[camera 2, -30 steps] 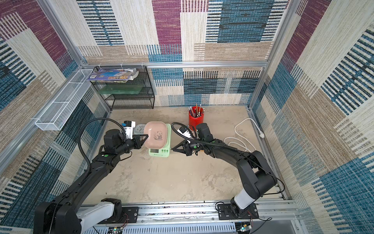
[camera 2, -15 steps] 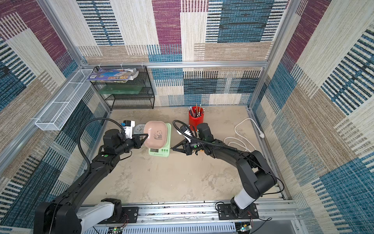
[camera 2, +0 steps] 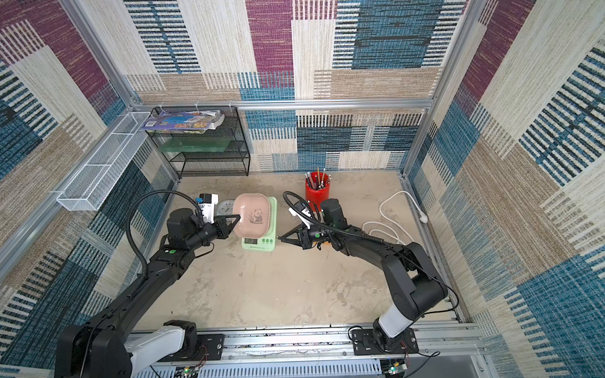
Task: Charge the electronic scale
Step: Insert the charging cable into the electronic scale.
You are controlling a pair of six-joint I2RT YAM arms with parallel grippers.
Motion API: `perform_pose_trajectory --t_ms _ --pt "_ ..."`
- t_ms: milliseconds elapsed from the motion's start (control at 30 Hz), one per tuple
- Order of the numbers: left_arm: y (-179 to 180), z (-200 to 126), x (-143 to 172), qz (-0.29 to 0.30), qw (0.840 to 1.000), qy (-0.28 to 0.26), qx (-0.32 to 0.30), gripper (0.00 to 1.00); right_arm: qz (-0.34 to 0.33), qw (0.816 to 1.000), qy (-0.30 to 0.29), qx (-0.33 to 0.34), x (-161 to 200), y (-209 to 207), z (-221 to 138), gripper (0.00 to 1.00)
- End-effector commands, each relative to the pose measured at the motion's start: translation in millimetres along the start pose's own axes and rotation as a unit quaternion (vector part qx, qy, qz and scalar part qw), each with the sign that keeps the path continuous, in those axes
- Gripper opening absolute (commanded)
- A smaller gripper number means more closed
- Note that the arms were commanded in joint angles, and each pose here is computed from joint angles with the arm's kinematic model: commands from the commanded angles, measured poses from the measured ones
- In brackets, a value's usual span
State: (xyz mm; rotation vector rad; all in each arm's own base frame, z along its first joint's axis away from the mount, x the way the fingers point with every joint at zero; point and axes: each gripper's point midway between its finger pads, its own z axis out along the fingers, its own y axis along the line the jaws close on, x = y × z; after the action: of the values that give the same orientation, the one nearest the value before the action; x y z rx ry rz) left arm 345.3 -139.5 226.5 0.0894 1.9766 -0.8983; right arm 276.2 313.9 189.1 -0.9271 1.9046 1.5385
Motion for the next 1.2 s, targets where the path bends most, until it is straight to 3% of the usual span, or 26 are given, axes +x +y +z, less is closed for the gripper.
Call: perform_pose_trajectory --t_ms 0,1167 --pt "-18 0 -10 0.009 0.999 -0.016 0.046 0.0 -0.018 1.0 -0.014 -0.01 -9 6 -3 0.0" --pt "-8 3 -9 -0.006 0.999 -0.027 0.03 0.0 -0.034 0.999 -0.018 -0.008 -10 10 -6 0.0"
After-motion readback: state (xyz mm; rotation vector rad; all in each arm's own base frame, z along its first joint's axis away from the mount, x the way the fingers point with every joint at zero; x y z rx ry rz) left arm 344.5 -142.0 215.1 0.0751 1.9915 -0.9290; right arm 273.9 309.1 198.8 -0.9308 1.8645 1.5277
